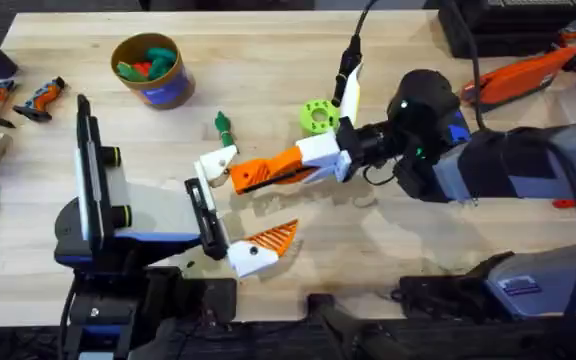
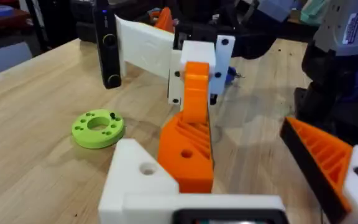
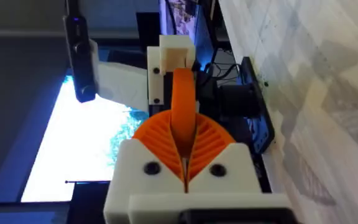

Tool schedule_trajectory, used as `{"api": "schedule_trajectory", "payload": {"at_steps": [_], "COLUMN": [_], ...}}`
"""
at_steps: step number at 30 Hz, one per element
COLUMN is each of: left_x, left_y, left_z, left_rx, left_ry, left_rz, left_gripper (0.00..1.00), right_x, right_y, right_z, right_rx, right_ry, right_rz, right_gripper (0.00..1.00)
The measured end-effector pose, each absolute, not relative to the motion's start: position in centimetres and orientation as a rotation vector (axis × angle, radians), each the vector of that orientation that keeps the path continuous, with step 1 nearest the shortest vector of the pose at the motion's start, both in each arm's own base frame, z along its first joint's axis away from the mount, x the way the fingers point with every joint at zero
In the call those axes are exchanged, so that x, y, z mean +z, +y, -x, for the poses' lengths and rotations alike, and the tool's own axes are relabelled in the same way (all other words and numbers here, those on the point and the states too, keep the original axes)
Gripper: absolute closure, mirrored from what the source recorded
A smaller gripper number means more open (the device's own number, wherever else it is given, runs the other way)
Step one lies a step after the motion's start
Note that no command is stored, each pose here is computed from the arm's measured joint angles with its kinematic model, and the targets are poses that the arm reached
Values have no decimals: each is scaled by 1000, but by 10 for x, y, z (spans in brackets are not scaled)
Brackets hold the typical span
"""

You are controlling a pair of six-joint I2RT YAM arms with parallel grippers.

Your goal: Pick up the gripper from the table and insert it into the empty holder that is missing its gripper. Then pick up a screw, insert it into the mounting hole, and use the screwdriver to tighten it. Finally, clean up the table by picking up the vegetable and placing it into the bucket.

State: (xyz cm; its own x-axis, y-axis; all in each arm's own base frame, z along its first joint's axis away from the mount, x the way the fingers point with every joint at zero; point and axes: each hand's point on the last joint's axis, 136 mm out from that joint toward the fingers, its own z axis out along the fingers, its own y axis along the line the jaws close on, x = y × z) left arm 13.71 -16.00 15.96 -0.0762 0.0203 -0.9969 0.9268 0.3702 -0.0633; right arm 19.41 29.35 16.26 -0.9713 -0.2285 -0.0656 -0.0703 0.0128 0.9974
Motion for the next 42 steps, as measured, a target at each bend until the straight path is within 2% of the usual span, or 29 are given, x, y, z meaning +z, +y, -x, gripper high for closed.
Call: {"api": "schedule_trajectory", "payload": {"at_steps": [25, 42], "left_x": [160, 160], "left_y": [-160, -159], "left_z": [-137, -139], "left_rx": [-958, -947], "left_ry": [1442, 1443], "left_rz": [-914, -909], "left_gripper": [14, 15], "right_x": [166, 168], "right_y": [304, 325], "right_z": [-191, -211], "right_rx": [-2137, -2139], "right_ry": [-2163, -2159], "right_rz": [-341, -367], "right_gripper": [992, 992]}}
